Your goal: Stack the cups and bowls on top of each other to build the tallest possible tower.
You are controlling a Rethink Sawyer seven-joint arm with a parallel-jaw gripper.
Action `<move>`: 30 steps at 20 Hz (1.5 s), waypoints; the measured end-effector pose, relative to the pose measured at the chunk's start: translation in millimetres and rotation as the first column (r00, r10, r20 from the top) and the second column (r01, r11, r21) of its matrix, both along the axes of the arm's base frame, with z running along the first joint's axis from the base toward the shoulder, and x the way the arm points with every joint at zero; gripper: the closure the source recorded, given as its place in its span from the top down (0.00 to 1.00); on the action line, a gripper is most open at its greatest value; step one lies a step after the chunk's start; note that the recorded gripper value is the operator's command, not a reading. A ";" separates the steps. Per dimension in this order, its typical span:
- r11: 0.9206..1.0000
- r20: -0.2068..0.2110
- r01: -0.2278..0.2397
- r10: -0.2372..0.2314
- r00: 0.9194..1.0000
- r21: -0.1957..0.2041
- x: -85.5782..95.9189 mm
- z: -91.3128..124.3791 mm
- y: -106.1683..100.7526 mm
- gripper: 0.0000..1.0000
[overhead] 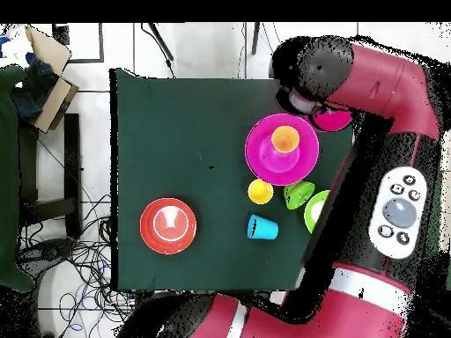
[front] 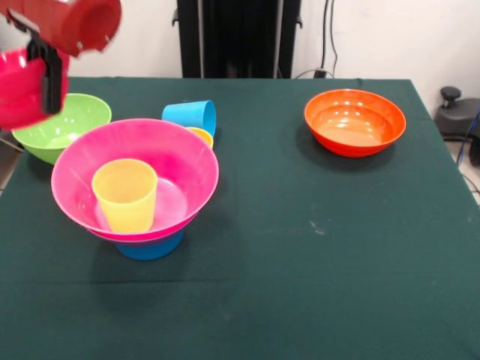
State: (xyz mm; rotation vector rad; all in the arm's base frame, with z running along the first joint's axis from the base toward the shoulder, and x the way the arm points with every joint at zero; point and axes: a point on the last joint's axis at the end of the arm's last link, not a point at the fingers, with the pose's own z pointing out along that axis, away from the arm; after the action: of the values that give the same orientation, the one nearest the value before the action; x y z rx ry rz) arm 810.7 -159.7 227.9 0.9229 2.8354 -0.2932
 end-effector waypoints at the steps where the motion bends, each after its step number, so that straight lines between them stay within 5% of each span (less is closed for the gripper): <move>1: 1.000 0.000 -0.004 0.004 1.000 0.001 3.1 -2.7 1.9 0.00; 9: 0.999 -0.015 -0.046 0.046 0.999 0.004 31.1 -46.0 23.7 0.00; 14: 0.998 -0.088 -0.062 0.063 0.994 0.017 36.8 -72.3 41.5 0.00; 19: 0.998 -0.182 -0.057 0.060 0.981 0.025 33.7 -82.2 50.9 0.00; 20: 0.998 -0.225 -0.050 0.054 0.973 0.024 32.3 -83.2 51.9 0.00; 23: 0.999 -0.264 -0.042 0.046 0.963 0.021 31.2 -82.2 51.5 0.00; 26: 0.999 -0.292 -0.037 0.040 0.956 0.015 31.4 -79.6 52.1 0.00; 30: 0.999 -0.293 -0.039 0.037 0.955 -0.001 34.5 -75.0 50.7 0.00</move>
State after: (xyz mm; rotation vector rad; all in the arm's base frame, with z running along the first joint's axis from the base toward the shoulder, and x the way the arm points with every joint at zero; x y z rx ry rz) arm 845.2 -109.0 152.9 0.8882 3.1134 -0.4720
